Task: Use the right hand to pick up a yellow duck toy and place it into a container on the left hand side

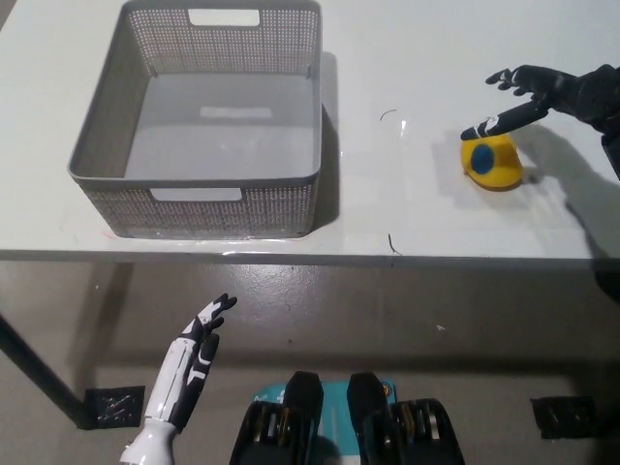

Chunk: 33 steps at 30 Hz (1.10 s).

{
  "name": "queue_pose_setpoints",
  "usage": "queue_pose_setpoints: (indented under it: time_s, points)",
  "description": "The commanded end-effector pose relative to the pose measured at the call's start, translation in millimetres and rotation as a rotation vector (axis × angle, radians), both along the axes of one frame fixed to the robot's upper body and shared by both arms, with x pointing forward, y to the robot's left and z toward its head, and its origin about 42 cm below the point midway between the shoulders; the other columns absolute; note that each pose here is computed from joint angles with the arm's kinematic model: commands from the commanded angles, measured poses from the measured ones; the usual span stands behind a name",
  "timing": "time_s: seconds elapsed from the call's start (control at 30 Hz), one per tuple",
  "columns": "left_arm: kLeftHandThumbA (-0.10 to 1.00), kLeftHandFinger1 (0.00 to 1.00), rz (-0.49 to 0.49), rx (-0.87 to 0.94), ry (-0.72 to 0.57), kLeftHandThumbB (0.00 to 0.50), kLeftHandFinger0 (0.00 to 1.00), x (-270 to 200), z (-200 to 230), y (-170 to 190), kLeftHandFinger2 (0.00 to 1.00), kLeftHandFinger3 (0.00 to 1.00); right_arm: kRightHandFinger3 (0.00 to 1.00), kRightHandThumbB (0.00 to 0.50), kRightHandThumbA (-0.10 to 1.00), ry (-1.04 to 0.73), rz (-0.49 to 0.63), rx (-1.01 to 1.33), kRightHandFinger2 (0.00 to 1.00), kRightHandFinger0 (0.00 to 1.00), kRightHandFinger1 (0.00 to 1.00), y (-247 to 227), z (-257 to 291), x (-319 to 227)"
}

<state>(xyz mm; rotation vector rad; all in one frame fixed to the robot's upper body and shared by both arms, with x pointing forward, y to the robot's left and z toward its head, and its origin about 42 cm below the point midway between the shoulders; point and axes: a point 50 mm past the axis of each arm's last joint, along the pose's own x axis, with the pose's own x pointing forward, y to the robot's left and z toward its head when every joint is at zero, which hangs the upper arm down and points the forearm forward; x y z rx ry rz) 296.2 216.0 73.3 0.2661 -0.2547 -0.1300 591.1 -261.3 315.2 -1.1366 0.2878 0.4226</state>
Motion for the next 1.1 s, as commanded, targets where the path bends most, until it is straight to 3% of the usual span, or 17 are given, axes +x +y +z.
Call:
queue_pose_setpoints:
  time_s: [0.0,0.1,0.33,0.73,1.07]
  points:
    - [1.00,1.00,-0.009,0.002,-0.061,0.500,1.00,5.3,10.2,2.4,1.00,1.00,1.00,0.488,1.00,-0.055,-0.005,0.018,1.00,1.00,1.00,-8.2,24.7,3.8]
    - [1.00,1.00,-0.010,0.004,-0.066,0.500,1.00,6.2,11.8,3.5,1.00,1.00,1.00,0.497,1.00,-0.037,-0.012,0.012,1.00,1.00,1.00,-6.0,16.1,2.7]
    - [1.00,1.00,-0.011,0.009,-0.071,0.500,1.00,8.4,13.2,3.1,1.00,1.00,1.00,0.463,1.00,-0.012,-0.020,0.023,1.00,1.00,1.00,-5.2,0.7,0.2]
    - [1.00,1.00,-0.009,0.003,-0.078,0.500,1.00,9.9,15.1,2.4,1.00,1.00,1.00,0.484,1.00,0.056,-0.054,0.123,1.00,1.00,1.00,3.4,-31.0,-5.8]
    - [1.00,1.00,-0.014,0.005,-0.085,0.500,1.00,12.7,17.4,1.4,1.00,1.00,1.00,0.479,1.00,0.044,-0.044,0.055,1.00,1.00,1.00,8.9,-40.5,-7.3]
